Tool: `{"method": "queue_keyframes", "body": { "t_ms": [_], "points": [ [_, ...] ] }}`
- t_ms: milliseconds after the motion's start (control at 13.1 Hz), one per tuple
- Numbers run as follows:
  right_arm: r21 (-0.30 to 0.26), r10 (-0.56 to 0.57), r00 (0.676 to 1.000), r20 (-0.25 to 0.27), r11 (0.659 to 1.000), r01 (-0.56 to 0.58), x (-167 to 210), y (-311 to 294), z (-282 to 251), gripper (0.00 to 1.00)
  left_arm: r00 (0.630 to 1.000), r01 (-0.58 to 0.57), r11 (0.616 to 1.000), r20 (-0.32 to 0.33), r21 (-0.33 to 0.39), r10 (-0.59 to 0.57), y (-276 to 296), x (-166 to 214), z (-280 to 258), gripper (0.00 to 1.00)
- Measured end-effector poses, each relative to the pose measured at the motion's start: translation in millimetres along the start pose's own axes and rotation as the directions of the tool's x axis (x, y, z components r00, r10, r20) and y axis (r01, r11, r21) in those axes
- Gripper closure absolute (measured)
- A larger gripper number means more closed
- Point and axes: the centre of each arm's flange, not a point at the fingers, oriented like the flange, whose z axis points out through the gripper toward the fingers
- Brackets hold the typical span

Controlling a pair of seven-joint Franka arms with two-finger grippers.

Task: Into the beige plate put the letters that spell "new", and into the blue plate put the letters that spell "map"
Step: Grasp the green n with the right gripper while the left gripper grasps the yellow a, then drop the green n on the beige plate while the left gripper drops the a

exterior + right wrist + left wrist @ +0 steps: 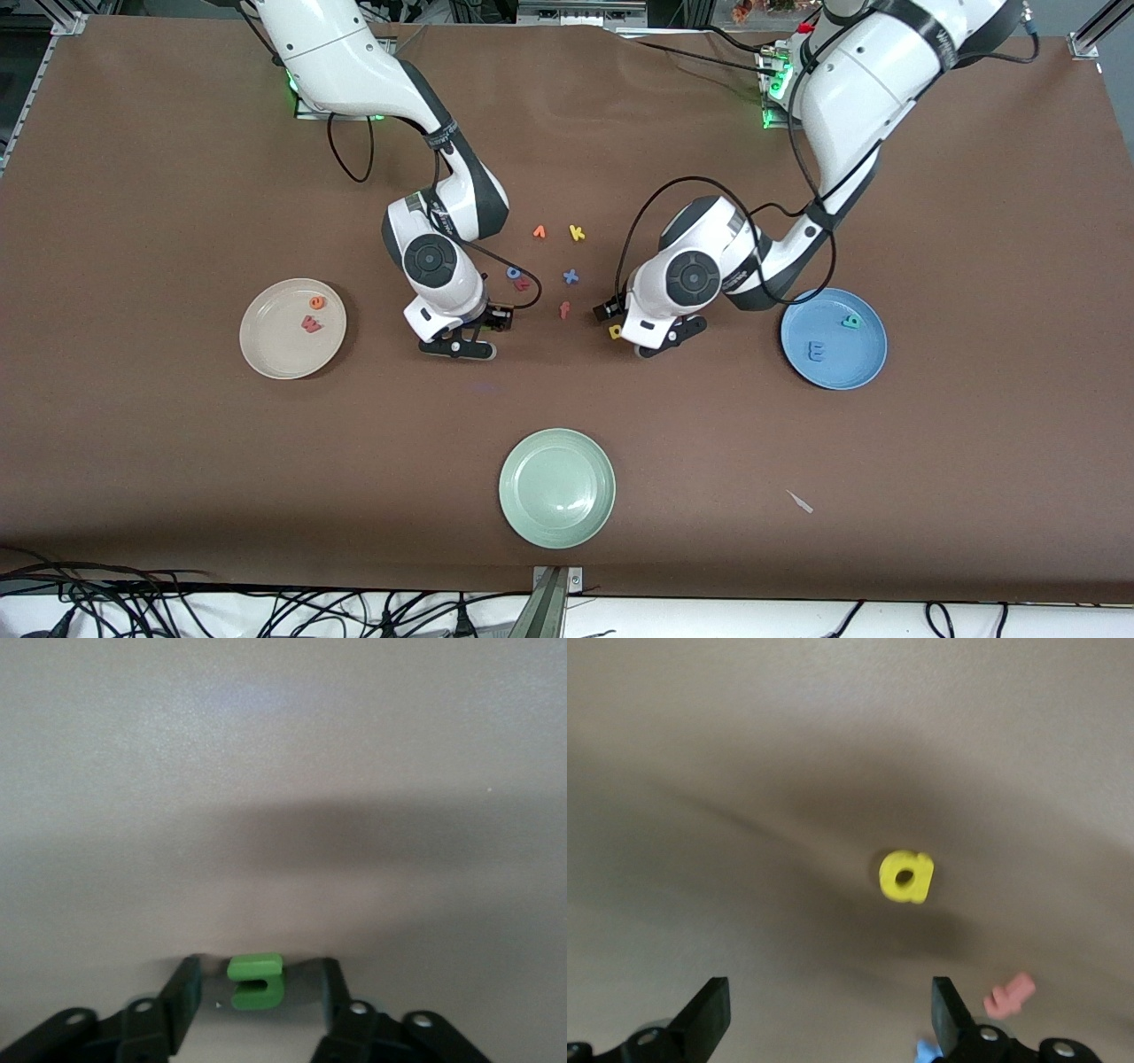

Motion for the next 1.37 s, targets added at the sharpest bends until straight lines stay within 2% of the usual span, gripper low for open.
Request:
{"method": "queue_keyframes", "body": {
  "t_ms": [76, 152, 228, 304, 457, 533, 761, 989, 1141, 1217, 1370],
  "points": [
    [0.0, -0.001, 1.0, 0.0, 1.0, 0.001, 0, -1, 0, 0.48, 1.0, -0.001, 1.0, -0.011, 0.002, 0.001, 4, 2, 5, 0.0],
    [0.0, -0.001, 1.0, 0.0, 1.0, 0.001, -1, -1, 0, 0.49, 1.0, -0.002, 1.0, -0.023, -0.007, 0.002, 8, 3, 7, 0.04],
    [0.001, -0.002, 1.0, 0.0, 1.0, 0.002, -1, -1, 0, 0.54, 0.999, -0.003, 1.0, -0.032, -0.023, 0.002, 12, 5, 7, 0.14],
    [0.001, -0.002, 1.0, 0.0, 1.0, 0.002, -1, -1, -1, 0.56, 0.999, -0.002, 0.999, -0.04, -0.039, 0.0, 14, 6, 6, 0.14],
    [0.001, -0.002, 1.0, -0.001, 1.0, 0.002, -1, -1, -1, 0.6, 0.999, -0.002, 0.998, -0.053, -0.063, -0.002, 15, 9, 5, 0.3],
    [0.001, -0.002, 1.0, -0.001, 1.0, 0.002, -1, -1, -1, 0.68, 0.998, -0.005, 0.998, -0.065, -0.062, 0.001, 15, 11, 7, 0.31],
    [0.002, -0.001, 1.0, -0.001, 1.0, 0.001, 0, -1, -2, 0.72, 0.992, -0.048, 0.998, -0.117, -0.04, 0.043, 16, 12, 14, 0.36],
    [0.0, -0.003, 1.0, 0.001, 1.0, 0.003, 2, 1, -5, 0.72, 0.987, -0.079, 0.996, -0.144, -0.028, 0.075, 18, 10, 22, 0.4],
    [-0.015, -0.021, 0.999, 0.034, 1.0, 0.022, 16, 17, -20, 0.72, 0.985, -0.087, 0.996, -0.153, -0.022, 0.082, 18, 11, 22, 0.57],
    [-0.024, -0.036, 0.998, 0.053, 0.999, 0.037, 26, 32, -33, 0.72, 0.985, -0.087, 0.996, -0.154, -0.022, 0.083, 18, 11, 22, 0.58],
    [-0.056, -0.051, 0.994, 0.096, 0.997, 0.056, 46, 74, -57, 0.72, 0.984, -0.089, 0.996, -0.157, -0.023, 0.084, 19, 10, 20, 0.72]
  ]
}}
